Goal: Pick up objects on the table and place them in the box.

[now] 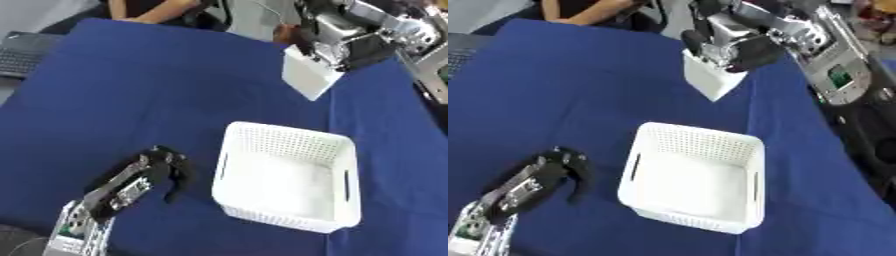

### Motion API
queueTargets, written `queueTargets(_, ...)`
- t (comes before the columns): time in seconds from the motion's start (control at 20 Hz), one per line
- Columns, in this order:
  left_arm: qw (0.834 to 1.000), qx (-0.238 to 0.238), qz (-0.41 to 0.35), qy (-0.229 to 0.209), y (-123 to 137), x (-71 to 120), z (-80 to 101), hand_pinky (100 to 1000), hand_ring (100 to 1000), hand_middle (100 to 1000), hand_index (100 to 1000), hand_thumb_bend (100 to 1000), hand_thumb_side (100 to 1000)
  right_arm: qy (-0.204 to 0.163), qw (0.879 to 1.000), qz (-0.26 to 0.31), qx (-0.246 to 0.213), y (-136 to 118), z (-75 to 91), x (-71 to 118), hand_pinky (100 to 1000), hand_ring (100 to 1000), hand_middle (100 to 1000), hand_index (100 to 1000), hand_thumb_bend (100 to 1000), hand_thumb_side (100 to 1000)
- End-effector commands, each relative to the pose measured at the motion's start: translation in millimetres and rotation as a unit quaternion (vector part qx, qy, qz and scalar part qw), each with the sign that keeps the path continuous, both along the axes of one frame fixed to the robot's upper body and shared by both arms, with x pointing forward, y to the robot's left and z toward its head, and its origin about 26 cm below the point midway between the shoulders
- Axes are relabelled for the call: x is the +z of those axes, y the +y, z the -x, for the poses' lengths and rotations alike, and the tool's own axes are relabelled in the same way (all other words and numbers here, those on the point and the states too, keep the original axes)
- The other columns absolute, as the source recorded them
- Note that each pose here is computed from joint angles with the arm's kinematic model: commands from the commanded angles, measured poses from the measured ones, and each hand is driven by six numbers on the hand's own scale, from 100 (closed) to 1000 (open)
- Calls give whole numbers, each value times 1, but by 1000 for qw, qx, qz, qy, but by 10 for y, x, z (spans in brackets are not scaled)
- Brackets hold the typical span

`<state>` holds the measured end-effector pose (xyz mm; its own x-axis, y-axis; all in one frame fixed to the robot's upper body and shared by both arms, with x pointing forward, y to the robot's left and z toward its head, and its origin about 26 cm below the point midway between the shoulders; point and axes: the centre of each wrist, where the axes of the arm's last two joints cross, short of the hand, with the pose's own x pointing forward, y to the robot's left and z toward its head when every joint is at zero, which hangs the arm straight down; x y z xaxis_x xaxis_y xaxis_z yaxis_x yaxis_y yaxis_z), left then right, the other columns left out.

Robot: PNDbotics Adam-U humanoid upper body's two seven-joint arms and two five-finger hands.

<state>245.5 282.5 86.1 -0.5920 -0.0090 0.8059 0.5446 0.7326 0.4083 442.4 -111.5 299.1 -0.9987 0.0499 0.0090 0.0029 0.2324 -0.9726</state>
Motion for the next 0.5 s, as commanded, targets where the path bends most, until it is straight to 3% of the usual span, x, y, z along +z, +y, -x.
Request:
queueTargets(0.05, 1000, -1, -7, -12, 16, 71, 0, 162, 256, 408, 673, 104, 924, -78, 986, 117, 88, 10, 18, 74, 100, 100, 100, 194, 100, 721)
queueTargets(0.5, 1000, -2, -6, -13, 10, 76, -6, 162, 256, 408, 674, 104, 923, -43, 986, 137, 89, 39, -40, -163, 100, 100, 100, 193, 100, 703)
